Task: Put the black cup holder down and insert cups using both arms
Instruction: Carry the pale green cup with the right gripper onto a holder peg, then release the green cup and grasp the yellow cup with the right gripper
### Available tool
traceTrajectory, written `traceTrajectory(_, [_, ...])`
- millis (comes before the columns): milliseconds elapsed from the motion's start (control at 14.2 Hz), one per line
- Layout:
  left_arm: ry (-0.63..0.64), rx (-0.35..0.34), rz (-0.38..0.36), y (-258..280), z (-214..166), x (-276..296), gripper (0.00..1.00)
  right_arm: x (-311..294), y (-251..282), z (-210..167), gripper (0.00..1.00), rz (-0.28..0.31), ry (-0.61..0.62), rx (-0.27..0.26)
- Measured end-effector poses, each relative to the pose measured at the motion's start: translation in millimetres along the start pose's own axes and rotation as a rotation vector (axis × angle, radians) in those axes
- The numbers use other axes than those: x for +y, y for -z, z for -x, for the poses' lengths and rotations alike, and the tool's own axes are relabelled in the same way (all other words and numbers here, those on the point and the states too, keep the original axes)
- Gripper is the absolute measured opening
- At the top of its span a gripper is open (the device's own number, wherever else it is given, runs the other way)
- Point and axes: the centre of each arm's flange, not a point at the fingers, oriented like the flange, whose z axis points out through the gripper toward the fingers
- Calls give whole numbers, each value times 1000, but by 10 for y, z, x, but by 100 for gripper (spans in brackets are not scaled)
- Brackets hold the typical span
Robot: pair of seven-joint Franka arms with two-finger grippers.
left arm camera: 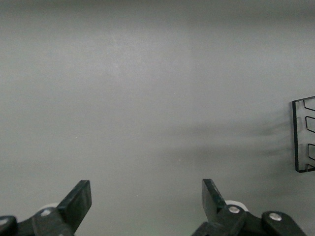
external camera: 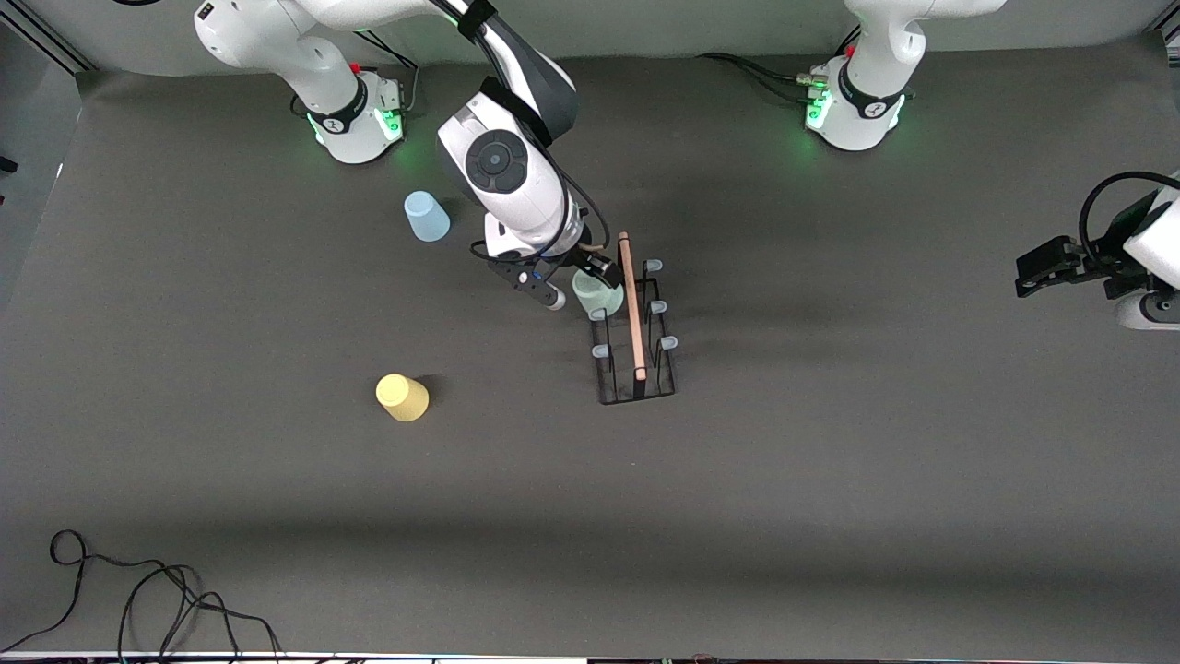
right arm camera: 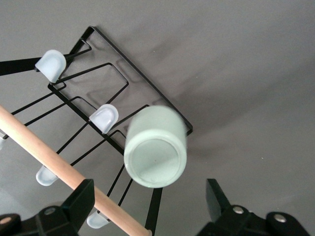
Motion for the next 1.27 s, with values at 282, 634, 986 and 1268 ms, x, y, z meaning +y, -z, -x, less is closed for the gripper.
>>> traceTrajectory(282, [0, 0, 0, 0, 0, 0, 100, -39, 135, -119, 99, -23, -3, 16])
traceTrajectory(634, [0, 0, 0, 1, 0, 0, 100, 46, 675, -818, 100, 21, 113, 43])
traceTrajectory(986, [0, -1, 0, -4, -3, 0, 100, 436, 978, -1839, 100, 69, 267, 74])
traceTrajectory(1268, [0, -4, 0, -23, -10, -1, 100, 906, 855, -2768, 100, 109, 354, 62])
